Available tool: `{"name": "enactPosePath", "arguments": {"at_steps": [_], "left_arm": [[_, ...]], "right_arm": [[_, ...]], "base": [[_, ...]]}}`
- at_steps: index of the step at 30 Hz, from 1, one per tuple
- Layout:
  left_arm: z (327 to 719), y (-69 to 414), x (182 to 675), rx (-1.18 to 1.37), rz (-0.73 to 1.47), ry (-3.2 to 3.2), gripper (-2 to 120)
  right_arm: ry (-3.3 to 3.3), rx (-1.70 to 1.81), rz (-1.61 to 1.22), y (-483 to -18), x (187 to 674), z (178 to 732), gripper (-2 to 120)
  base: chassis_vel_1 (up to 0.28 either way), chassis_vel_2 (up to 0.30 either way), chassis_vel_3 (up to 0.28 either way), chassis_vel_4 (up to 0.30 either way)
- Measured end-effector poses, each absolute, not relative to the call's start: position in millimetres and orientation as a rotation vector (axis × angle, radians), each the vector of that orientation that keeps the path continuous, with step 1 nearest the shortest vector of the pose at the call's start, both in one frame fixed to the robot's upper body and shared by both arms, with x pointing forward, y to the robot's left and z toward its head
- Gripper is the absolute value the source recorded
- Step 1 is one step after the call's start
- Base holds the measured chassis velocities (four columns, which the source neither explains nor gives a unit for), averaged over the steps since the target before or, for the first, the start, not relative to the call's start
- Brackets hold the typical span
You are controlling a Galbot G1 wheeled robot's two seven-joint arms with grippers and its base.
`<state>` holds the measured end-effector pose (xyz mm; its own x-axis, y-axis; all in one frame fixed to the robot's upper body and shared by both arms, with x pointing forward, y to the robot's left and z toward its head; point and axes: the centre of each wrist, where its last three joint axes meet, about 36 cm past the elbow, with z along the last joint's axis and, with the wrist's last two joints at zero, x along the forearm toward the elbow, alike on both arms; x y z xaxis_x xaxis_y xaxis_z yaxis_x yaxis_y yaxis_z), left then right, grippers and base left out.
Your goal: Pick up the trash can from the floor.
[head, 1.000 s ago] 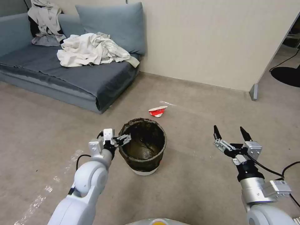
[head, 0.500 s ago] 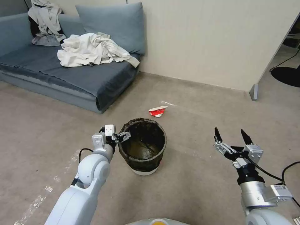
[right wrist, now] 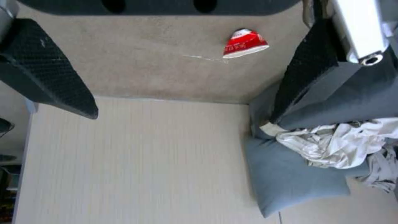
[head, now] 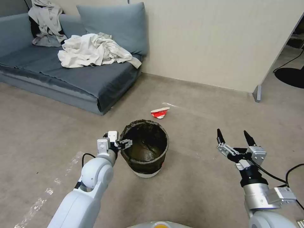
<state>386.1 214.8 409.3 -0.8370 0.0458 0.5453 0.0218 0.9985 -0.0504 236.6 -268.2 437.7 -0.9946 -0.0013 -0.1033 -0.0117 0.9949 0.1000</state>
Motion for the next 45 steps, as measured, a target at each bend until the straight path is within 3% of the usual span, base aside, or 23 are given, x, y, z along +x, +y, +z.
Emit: {"name": "enactPosePath", "arguments": {"at_steps": [31, 35, 45], "left_arm": [[376, 191, 416, -0.056, 0.027, -2.425, 93], [376, 192, 417, -0.054, 0.028, -2.421, 88], [379, 192, 416, -0.045, 0.039, -2.424, 58]], "right_arm": [[3.037, 0.018, 0.168, -275, 242, 428, 100], [3.037, 0.018, 0.170, -275, 244, 427, 100], [3.039, 0.017, 0.175, -275, 246, 425, 100]], "base": [[0.000, 0.000, 0.000, 0.000], [0.000, 0.000, 0.000, 0.000], [0.000, 0.000, 0.000, 0.000]]}}
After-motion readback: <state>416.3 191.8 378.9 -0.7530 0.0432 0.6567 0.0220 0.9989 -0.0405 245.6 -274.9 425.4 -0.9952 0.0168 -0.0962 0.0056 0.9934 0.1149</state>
